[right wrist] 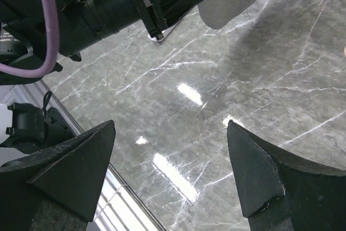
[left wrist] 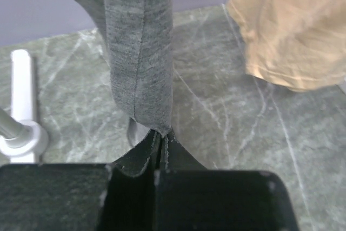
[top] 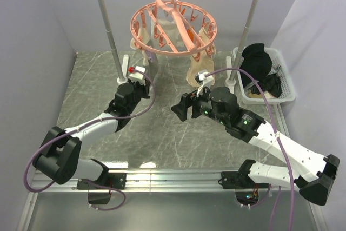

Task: Remove the underwear clipped to the hanger

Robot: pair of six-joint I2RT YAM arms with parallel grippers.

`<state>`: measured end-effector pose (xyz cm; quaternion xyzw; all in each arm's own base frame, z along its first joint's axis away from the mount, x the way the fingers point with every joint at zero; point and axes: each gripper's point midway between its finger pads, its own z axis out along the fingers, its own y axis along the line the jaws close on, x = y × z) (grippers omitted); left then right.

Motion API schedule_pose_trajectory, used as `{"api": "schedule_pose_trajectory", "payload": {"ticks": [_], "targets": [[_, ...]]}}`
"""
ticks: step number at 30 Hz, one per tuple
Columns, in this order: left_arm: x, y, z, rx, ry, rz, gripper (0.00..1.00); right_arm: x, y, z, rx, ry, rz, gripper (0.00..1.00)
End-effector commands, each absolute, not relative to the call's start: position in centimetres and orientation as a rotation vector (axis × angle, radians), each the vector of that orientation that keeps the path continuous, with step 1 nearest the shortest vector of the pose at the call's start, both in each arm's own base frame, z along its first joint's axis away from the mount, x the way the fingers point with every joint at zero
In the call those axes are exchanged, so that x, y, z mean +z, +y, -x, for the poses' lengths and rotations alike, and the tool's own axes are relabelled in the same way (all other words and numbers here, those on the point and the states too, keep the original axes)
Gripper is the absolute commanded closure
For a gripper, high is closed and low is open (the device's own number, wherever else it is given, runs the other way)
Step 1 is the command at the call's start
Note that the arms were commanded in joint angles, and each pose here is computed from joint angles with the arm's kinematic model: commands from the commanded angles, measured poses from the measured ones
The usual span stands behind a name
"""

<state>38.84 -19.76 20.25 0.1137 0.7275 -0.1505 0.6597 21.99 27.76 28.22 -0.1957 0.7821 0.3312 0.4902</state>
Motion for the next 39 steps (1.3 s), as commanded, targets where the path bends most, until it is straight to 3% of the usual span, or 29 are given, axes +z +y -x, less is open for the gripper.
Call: {"api": "schedule_pose_trajectory", "payload": {"ticks": [1, 16, 25, 39], "targets": [[22.5, -20.8, -37.4, -0.459, 1.601, -0.259, 0.99, 29.6, 27.4, -21.7, 0.826, 1.839, 0.457, 0.09], [22.7, -23.2, -29.9, -0.604, 1.596, -0.233, 0.99, 31.9, 28.1, -23.0, 0.802, 1.797, 0.439, 0.09], [23.8, -24.5, -28.1, -0.668, 1.575, -0.209, 0.98, 38.1, 30.3, -25.1, 0.775, 1.717, 0.488, 0.09], [26.3, -26.3, -26.7, -0.729, 1.532, -0.234, 0.98, 38.9, 31.0, -30.7, 0.492, 1.623, 0.492, 0.09]]}}
